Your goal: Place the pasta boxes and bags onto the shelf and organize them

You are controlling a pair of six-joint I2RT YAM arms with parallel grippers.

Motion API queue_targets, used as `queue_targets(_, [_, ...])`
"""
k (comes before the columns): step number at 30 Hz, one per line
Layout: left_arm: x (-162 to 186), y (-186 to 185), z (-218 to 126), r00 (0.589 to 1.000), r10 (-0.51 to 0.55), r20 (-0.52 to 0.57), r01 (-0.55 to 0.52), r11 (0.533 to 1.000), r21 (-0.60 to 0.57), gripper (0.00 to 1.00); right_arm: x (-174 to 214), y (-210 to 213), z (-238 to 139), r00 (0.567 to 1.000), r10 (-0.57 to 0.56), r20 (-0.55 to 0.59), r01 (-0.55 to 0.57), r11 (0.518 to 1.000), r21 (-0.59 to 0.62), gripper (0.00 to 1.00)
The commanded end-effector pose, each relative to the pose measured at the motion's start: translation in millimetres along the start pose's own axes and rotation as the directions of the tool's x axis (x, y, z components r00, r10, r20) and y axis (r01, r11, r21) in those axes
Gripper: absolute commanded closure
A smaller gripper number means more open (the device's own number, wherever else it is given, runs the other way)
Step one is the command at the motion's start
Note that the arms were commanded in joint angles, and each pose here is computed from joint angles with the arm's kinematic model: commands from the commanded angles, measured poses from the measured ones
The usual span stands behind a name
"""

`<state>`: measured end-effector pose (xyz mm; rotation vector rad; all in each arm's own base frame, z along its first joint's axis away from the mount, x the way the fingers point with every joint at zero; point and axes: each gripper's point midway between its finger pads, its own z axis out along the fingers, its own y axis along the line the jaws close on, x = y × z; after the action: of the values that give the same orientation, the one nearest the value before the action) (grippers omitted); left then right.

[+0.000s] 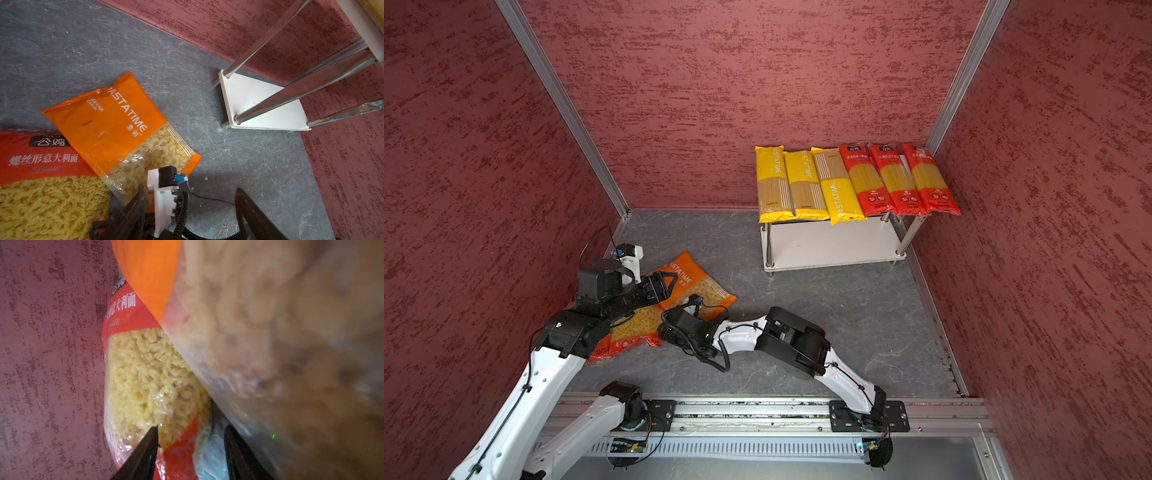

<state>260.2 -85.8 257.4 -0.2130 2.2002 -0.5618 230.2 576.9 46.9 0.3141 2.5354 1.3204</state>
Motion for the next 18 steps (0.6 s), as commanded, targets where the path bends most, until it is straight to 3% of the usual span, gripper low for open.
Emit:
queue_targets(1, [1.5,-9.8,-3.1,1.000,0.006,0.000,-0.006,0.999,0.045,0.32,2.3,2.8,16.9,0.997,0.072,0.002,-0.072,0.997,-0.003,0.47])
queue_targets(5, [4.9,-16.2,-5.2,1.000,0.013,-0.014,-0.012,0.997,0.070,0.32,6.4,23.2,31.5,0.999,0.041,-0.027,-0.043,0.995,-0.092,0.54])
queue_targets(9, [3.3,-24.8,-10.9,1.000,0.026,-0.017,-0.025,0.996,0.089,0.32,2.7,38.8,26.3,1.000,-0.006,0.001,0.006,0.991,-0.131,0.75])
queue_targets(12, [0.7,-31.8,-15.7,0.999,0.040,-0.016,-0.038,0.994,0.104,0.32,3.8,60.1,14.2,0.996,-0.088,0.015,0.089,0.983,-0.163,0.84])
queue_targets(18, [-6.3,-43.1,-26.5,0.999,0.048,0.001,-0.048,0.990,0.133,0.32,17.4,108.2,-17.7,0.981,-0.196,0.013,0.192,0.948,-0.252,0.93])
